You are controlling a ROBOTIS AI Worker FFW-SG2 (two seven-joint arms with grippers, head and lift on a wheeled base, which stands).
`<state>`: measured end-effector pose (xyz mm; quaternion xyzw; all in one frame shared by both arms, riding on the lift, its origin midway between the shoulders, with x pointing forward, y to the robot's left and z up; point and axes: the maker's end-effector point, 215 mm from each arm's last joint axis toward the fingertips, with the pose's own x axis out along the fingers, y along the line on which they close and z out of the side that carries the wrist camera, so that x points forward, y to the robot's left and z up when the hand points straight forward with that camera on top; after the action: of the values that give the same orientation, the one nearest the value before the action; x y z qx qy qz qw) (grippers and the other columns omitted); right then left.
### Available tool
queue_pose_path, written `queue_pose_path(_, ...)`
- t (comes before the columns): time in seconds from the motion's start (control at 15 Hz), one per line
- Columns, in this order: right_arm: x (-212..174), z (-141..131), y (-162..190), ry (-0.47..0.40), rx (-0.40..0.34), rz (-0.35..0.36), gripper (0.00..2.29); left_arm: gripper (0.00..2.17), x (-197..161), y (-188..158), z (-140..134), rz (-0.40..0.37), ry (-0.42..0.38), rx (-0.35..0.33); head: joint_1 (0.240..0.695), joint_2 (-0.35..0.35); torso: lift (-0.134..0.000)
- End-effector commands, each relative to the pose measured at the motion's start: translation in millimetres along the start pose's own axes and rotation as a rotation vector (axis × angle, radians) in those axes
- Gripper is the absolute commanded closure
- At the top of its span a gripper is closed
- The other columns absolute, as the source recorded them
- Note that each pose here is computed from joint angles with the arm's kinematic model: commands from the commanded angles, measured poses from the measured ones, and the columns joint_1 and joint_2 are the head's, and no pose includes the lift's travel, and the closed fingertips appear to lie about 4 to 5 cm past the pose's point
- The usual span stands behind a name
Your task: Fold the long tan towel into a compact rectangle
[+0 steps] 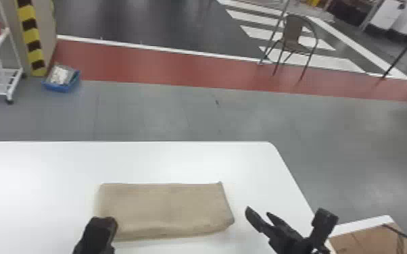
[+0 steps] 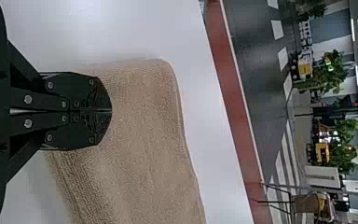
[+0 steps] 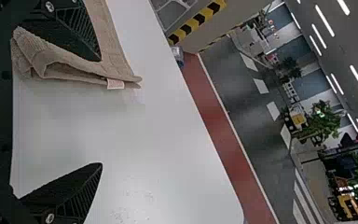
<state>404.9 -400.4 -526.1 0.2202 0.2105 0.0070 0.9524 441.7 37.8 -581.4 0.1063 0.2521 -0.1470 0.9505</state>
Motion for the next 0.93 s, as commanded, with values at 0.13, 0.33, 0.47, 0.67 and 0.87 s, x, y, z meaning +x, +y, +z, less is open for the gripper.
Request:
queue_pose_path(0.13, 4, 0, 9, 0.004, -0.005, 0.011, 0.08, 1.88, -4, 24, -15, 0.039, 0.021, -0.017, 0.695, -0.35, 0.0)
queue_pose_path(0.33, 11, 4, 14, 0.003, -0.006, 0.012, 0.08, 1.89, -7, 34, -22, 0.051, 0.029, -0.03, 0.695, -0.35, 0.0)
queue_pose_path(0.47, 20, 4, 21, 0.007, -0.004, 0.013, 0.08, 1.89, -14, 33, -17, 0.045, 0.018, -0.044, 0.695, -0.35, 0.0)
queue_pose_path(0.67, 39, 12, 29, 0.008, 0.003, 0.006, 0.08, 1.88, -32, 30, 4, 0.034, -0.016, -0.049, 0.695, -0.35, 0.0)
queue_pose_path(0.87, 62, 2, 44, 0.075, -0.013, 0.009, 0.22, 1.88, -44, 28, 23, 0.024, -0.047, -0.057, 0.695, -0.35, 0.0)
